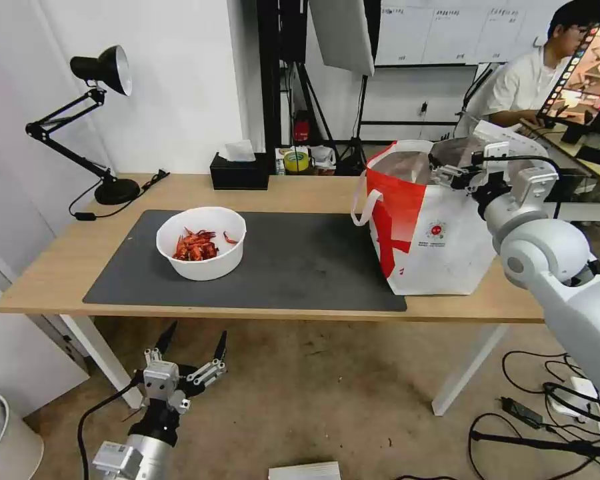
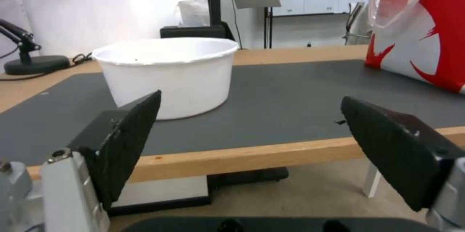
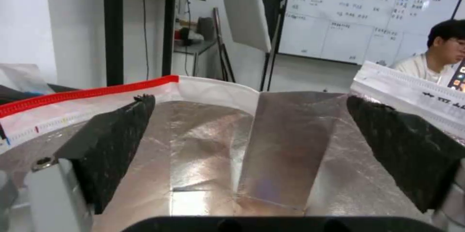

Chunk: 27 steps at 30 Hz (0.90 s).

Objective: Pick up the trash from the table and place it into the takeout bag.

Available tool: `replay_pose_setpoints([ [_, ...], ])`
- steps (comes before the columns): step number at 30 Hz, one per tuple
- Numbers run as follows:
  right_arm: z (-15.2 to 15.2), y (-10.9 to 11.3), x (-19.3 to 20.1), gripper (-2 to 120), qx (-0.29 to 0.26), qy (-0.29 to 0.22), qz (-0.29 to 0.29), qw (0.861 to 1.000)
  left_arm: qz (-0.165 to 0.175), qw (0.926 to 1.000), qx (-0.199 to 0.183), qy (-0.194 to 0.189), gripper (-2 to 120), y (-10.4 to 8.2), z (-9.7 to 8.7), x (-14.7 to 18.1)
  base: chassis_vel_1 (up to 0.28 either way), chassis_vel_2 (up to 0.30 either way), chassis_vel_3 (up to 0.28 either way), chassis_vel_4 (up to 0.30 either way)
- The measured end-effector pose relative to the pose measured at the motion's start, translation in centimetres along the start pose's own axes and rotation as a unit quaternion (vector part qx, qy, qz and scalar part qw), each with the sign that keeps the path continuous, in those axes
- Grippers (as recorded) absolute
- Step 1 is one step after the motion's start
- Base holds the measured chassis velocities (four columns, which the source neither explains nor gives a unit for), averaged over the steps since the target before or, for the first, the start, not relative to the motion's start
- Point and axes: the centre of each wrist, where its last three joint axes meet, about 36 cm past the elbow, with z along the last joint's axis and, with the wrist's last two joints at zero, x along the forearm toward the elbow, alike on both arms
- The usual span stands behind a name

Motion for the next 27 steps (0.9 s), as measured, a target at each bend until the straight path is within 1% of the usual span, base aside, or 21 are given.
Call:
replay_pose_setpoints([
  [4, -0.2, -0.1, 0.2, 100, 0.001, -0.001, -0.001, 1.000, 0.000, 1.0000, -0.001, -0.002, 100, 0.1, -0.2, 0.0, 0.000, 0.000, 0.000, 0.000],
  [7, -0.5, 0.0, 0.5, 100, -0.006, -0.007, -0.013, 1.000, -0.002, 1.0000, -0.002, -0.002, 100, 0.2, -0.3, 0.0, 0.000, 0.000, 0.000, 0.000],
  [10, -1.9, 0.9, 1.4, 100, -0.035, -0.033, -0.052, 0.998, -0.003, 1.0000, -0.003, -0.004, 100, 0.3, -0.6, 0.1, 0.000, 0.000, 0.000, 0.000],
  [11, -1.9, 0.9, 1.4, 100, -0.035, -0.033, -0.052, 0.998, -0.003, 1.0000, -0.003, -0.004, 100, 0.3, -0.6, 0.1, 0.000, 0.000, 0.000, 0.000],
  [13, -2.8, 1.6, 2.1, 100, -0.046, -0.048, -0.076, 0.995, -0.004, 1.0000, -0.003, -0.005, 100, 0.3, -0.8, 0.2, 0.000, 0.000, 0.000, 0.000],
  [14, -2.8, 1.6, 2.1, 100, -0.046, -0.048, -0.076, 0.995, -0.004, 1.0000, -0.003, -0.005, 100, 0.3, -0.8, 0.2, 0.000, 0.000, 0.000, 0.000],
  [16, -3.6, 2.8, 3.7, 100, -0.051, -0.058, -0.114, 0.991, -0.006, 1.0000, -0.003, -0.007, 100, 0.4, -1.0, 0.3, 0.000, 0.000, 0.000, 0.000],
  [17, -3.4, 3.5, 4.7, 100, -0.050, -0.056, -0.131, 0.989, -0.006, 0.9999, -0.002, -0.008, 100, 0.4, -1.1, 0.3, 0.000, 0.000, 0.000, 0.000],
  [18, -3.4, 3.5, 4.7, 100, -0.050, -0.056, -0.131, 0.989, -0.006, 0.9999, -0.002, -0.008, 100, 0.4, -1.1, 0.3, 0.000, 0.000, 0.000, 0.000],
  [20, -2.7, 5.0, 7.0, 100, -0.051, -0.043, -0.165, 0.984, -0.008, 0.9999, -0.001, -0.009, 100, 0.5, -1.2, 0.3, 0.000, 0.000, 0.000, 0.000],
  [21, -2.7, 5.0, 7.0, 100, -0.051, -0.043, -0.165, 0.984, -0.008, 0.9999, -0.001, -0.009, 100, 0.5, -1.2, 0.3, 0.000, 0.000, 0.000, 0.000],
  [24, -1.2, 6.7, 10.0, 100, -0.060, -0.025, -0.195, 0.979, -0.010, 0.9999, -0.001, -0.010, 100, 0.6, -1.2, 0.2, 0.000, 0.000, 0.000, 0.000],
  [25, -1.2, 6.7, 10.0, 100, -0.060, -0.025, -0.195, 0.979, -0.010, 0.9999, -0.001, -0.010, 100, 0.6, -1.2, 0.2, 0.000, 0.000, 0.000, 0.000],
  [27, 0.2, 7.3, 11.5, 100, -0.065, -0.017, -0.205, 0.977, -0.010, 0.9999, 0.000, -0.011, 100, 0.6, -1.2, 0.2, 0.000, 0.000, 0.000, 0.000],
])
